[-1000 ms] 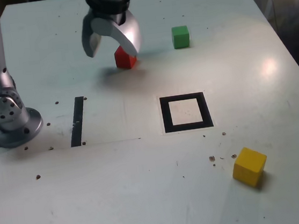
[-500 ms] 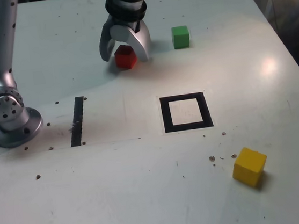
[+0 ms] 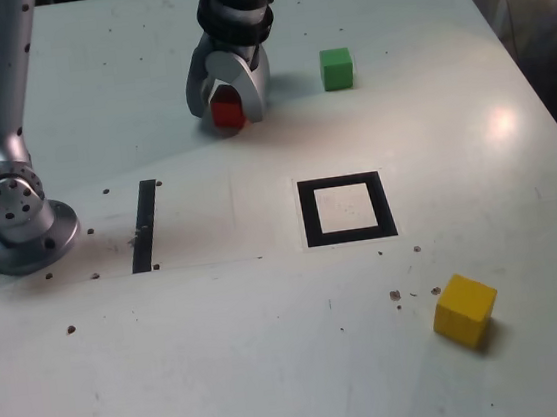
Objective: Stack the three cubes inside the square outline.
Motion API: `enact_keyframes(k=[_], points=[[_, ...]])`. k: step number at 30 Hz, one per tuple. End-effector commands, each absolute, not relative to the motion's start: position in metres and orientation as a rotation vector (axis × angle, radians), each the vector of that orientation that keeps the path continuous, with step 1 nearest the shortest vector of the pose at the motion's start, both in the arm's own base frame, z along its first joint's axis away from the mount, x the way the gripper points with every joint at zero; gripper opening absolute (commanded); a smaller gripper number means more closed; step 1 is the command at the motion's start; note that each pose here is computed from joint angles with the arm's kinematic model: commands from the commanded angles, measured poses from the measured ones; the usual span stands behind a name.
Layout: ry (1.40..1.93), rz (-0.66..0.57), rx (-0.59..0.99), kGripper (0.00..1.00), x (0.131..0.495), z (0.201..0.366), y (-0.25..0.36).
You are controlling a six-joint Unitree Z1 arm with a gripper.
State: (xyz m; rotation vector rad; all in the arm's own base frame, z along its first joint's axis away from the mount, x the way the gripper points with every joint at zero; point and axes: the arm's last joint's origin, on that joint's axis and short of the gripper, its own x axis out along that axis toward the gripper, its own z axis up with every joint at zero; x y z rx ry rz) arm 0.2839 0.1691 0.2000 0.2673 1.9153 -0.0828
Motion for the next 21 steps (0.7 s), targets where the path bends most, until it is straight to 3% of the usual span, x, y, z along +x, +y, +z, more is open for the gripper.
enact_keyframes(k=[1,11,21], points=[[1.915,-0.077,0.267,0.33,0.283,0.201,0.169],[1.905,-0.072,0.267,0.33,0.287,0.204,0.162],[1.835,-0.104,0.232,0.33,0.318,0.223,0.106]])
